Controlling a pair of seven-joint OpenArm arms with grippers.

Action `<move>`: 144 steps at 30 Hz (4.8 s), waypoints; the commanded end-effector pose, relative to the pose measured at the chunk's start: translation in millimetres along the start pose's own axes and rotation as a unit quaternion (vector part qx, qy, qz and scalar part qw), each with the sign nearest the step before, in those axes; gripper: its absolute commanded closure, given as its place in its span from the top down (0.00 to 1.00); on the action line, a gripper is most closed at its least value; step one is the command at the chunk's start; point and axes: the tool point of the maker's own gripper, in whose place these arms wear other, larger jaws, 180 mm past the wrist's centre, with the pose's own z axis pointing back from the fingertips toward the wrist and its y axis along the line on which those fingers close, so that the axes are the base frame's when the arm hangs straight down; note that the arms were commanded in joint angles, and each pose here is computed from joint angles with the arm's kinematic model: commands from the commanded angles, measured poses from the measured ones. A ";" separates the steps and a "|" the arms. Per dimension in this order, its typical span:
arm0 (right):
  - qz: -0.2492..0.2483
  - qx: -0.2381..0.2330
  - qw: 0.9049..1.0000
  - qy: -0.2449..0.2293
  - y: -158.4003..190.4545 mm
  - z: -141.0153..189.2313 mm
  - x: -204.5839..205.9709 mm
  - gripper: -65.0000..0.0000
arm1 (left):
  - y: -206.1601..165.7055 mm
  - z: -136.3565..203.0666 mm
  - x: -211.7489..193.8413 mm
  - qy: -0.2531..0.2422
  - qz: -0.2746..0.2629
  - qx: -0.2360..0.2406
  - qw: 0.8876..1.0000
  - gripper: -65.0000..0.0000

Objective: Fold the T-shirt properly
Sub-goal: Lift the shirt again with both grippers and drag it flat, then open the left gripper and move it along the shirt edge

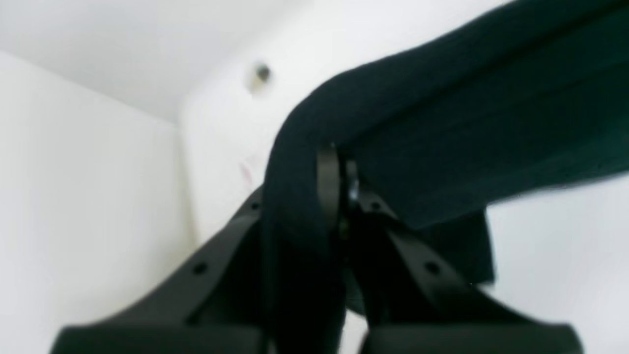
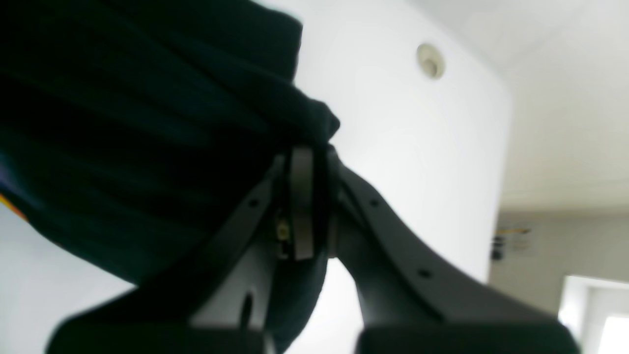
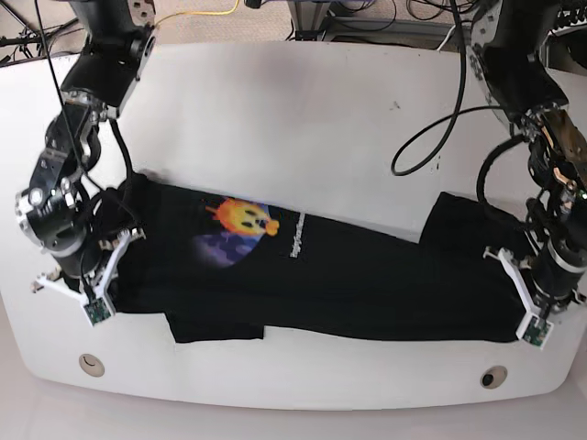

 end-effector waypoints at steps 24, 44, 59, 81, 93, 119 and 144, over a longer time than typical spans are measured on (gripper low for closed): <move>0.114 -0.274 0.947 -0.127 -159.8 129.1 231.5 0.00 | 217.1 104.7 205.0 -0.224 0.024 0.191 0.955 0.02; 0.082 -0.202 0.976 0.025 -101.7 67.8 67.9 0.00 | 90.6 35.1 128.2 -0.167 -0.069 0.067 0.981 0.02; 0.051 -0.053 0.985 0.156 9.7 30.9 -74.6 0.00 | -31.8 13.8 -52.3 0.015 -0.038 -0.069 0.997 0.02; 0.020 0.097 0.959 0.264 136.6 57.7 -194.1 0.00 | -133.8 83.3 -246.5 0.262 0.004 -0.206 0.943 0.02; 0.022 0.117 0.949 0.292 151.0 71.1 -216.8 0.00 | -129.9 103.9 -319.3 0.373 -0.004 -0.208 0.904 0.02; 0.011 0.119 0.953 0.280 149.2 55.7 -212.6 0.00 | -118.7 54.0 -272.3 0.328 -0.095 -0.209 0.916 0.14; 0.005 0.132 0.953 0.273 159.8 58.9 -217.1 0.01 | -45.5 48.2 -255.2 0.349 -0.064 -0.111 0.928 0.71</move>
